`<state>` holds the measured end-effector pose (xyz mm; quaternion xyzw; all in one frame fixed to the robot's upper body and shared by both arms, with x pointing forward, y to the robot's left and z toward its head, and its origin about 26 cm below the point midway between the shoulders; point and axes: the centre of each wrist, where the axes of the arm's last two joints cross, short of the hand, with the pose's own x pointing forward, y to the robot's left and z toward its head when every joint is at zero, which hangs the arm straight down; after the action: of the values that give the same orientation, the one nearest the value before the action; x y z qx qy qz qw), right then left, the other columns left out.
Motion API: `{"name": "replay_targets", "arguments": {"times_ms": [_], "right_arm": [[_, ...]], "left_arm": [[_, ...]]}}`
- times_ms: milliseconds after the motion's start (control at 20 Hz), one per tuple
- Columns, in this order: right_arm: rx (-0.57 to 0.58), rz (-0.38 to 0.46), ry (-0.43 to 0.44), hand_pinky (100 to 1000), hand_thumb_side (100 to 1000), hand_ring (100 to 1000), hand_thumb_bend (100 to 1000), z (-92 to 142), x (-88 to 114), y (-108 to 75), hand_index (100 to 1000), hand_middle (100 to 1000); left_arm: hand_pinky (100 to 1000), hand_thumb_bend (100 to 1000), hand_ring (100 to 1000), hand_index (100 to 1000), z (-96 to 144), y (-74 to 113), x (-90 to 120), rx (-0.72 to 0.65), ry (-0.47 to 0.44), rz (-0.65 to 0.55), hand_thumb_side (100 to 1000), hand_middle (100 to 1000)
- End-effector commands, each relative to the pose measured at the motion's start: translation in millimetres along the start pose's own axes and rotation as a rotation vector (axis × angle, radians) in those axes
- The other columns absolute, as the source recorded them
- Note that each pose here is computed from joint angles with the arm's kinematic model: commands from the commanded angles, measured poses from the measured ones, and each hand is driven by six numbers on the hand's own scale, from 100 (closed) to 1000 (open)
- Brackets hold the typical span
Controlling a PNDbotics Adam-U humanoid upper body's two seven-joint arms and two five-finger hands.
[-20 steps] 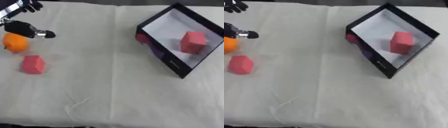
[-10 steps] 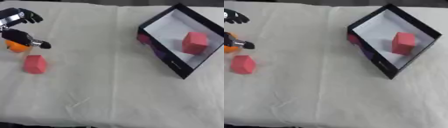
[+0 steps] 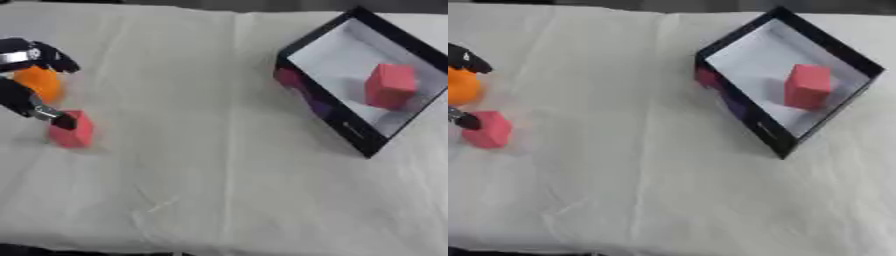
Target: Pick up the objects with one hand, pass them to the other hand, and then place them into the box on the other side of the table.
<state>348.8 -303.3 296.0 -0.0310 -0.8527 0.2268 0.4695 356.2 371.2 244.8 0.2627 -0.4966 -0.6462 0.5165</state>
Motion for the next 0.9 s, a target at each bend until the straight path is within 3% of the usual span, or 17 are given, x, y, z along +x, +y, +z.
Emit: {"name": "replay_targets", "arguments": {"times_ms": [50,450,900], "right_arm": [[-0.015,0.052,-0.012,939,531,934,100,1,10,-10.3,1000,1000],[0.001,0.065,-0.005,938,527,934,100,3,8,-7.0,1000,1000],[0.017,0.076,0.006,939,526,934,100,4,3,-3.5,1000,1000]], "left_arm": [[895,909,854,871,17,16.9,-3,-0.015,0.020,-0.032,518,785],[901,878,869,876,20,19.1,-5,-0.120,0.081,-0.084,396,797],[895,867,867,857,9,12.7,-6,-0.183,0.132,-0.162,324,791]]}}
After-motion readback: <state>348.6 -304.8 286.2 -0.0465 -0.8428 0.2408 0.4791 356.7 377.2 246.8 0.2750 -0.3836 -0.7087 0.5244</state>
